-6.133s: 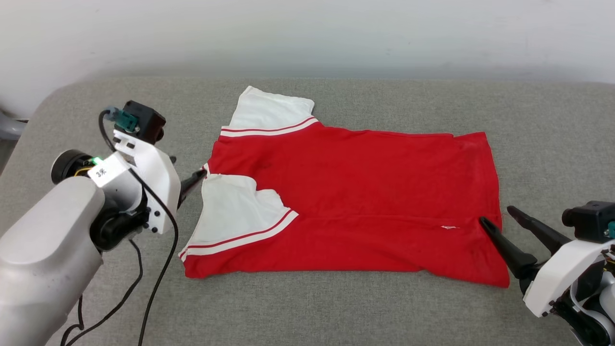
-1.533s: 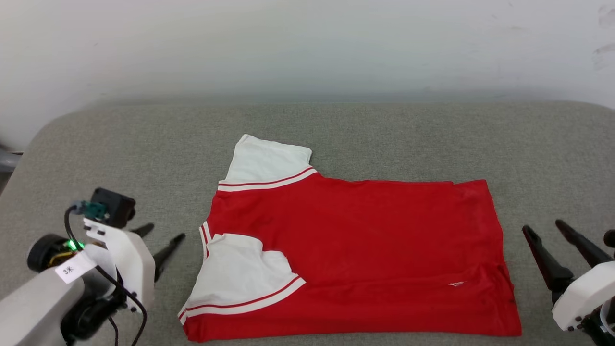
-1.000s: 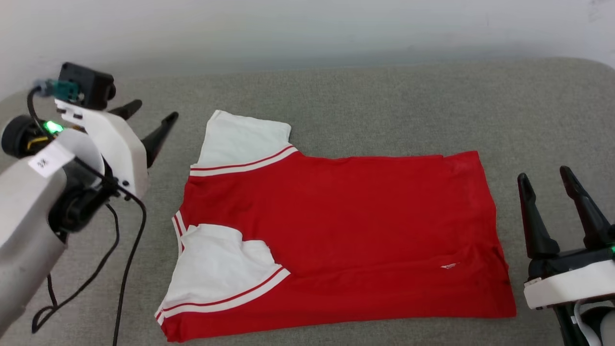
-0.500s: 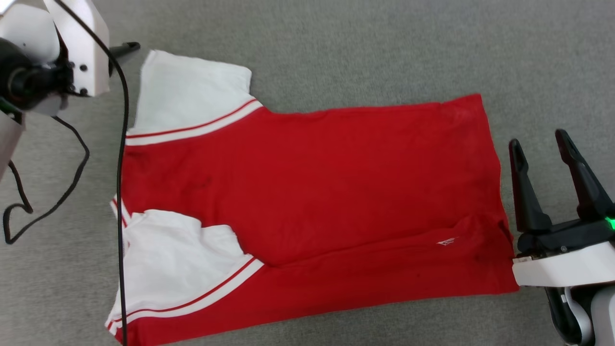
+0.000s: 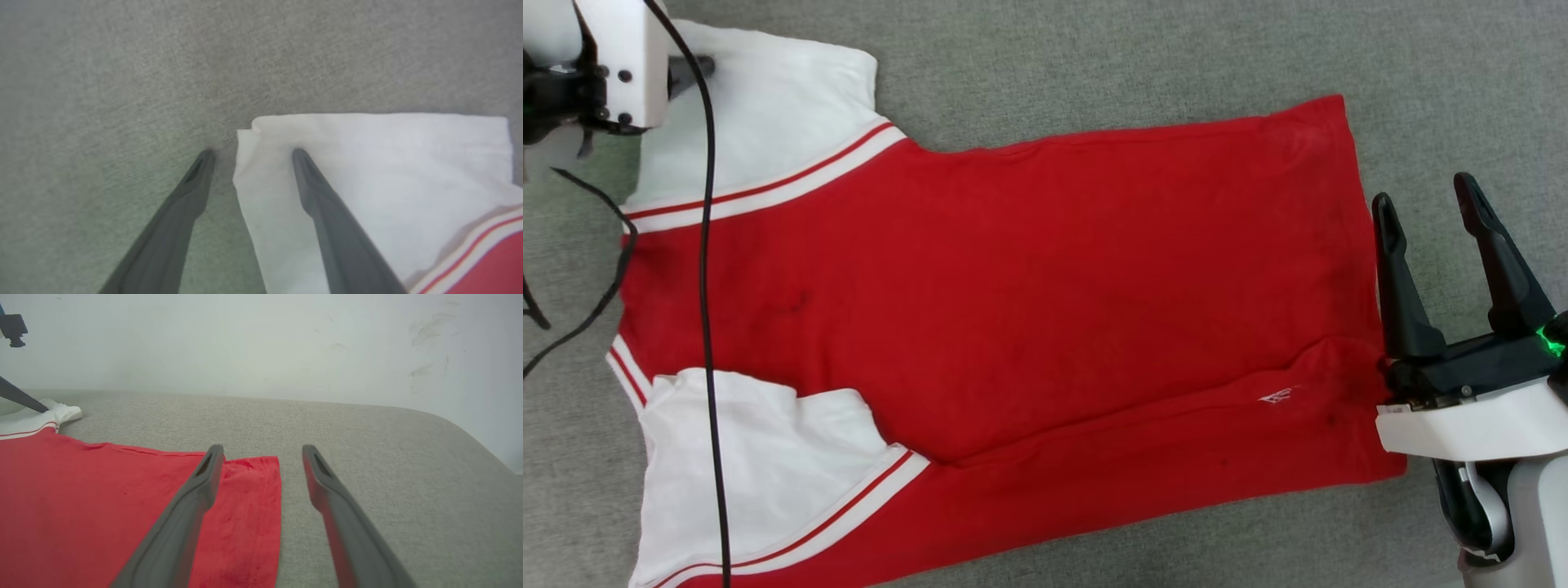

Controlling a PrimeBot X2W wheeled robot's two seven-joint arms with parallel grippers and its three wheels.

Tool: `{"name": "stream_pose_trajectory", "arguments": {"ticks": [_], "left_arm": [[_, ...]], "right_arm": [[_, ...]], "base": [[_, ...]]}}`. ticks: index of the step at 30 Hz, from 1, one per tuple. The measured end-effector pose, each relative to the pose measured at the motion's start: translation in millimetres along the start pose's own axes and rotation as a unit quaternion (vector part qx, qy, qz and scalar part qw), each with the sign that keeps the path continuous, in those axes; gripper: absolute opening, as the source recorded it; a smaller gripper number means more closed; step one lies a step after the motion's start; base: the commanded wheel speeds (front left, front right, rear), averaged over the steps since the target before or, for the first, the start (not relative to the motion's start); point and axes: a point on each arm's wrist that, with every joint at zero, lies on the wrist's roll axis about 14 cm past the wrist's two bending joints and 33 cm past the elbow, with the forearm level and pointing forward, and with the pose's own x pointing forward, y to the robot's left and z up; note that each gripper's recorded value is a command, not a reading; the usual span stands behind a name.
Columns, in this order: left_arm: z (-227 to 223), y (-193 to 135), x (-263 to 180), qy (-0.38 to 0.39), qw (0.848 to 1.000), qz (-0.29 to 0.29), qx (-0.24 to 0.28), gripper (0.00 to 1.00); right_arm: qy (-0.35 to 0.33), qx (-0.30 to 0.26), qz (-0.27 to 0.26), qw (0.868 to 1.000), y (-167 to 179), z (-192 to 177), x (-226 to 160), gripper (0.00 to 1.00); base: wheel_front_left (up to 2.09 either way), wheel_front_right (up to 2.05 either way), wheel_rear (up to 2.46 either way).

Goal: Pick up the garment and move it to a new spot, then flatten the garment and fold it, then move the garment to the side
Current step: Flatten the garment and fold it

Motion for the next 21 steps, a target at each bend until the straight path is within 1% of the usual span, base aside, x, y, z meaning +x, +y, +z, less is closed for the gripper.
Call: {"name": "stream_pose_trajectory", "arguments": {"ticks": [5,6,7,13,15,17,21], "left_arm": [[-8.9,1.4,15.4,0.026,1.0,-0.005,0.003,1.0],[-9.9,2.0,15.8,0.03,1.0,-0.003,0.006,0.12],[-10.7,2.1,15.9,0.032,0.999,-0.003,0.007,0.0],[-10.1,-2.9,10.7,0.019,1.0,-0.007,0.016,0.0],[-6.7,-5.9,5.4,0.001,1.0,-0.011,0.013,0.0],[-6.3,-7.4,-1.6,-0.01,1.0,-0.007,0.023,0.0],[1.1,-11.6,-23.0,-0.051,0.998,-0.005,0.032,0.0]], "right_arm": [[0.011,-0.003,-0.014,1.0,-9.0,-9.9,-1.4,1.0],[0.011,-0.004,-0.016,1.0,-10.4,-10.5,-1.5,1.0],[0.01,-0.004,-0.018,1.0,-11.3,-10.1,-1.5,1.0],[-0.013,-0.005,-0.021,1.0,-13.7,3.2,3.8,1.0],[-0.025,-0.014,-0.023,0.999,-20.0,13.0,5.2,1.0],[-0.033,-0.025,-0.021,0.999,-23.7,24.0,7.4,1.0],[-0.021,-0.049,-0.002,0.999,-27.6,39.5,13.4,1.0]], "base": [[0.0,0.0,0.0],[0.0,0.0,0.0],[0.0,0.0,0.0],[0.0,0.0,0.0],[0.0,0.0,0.0],[0.0,0.0,0.0],[0.0,0.0,0.0]]}}
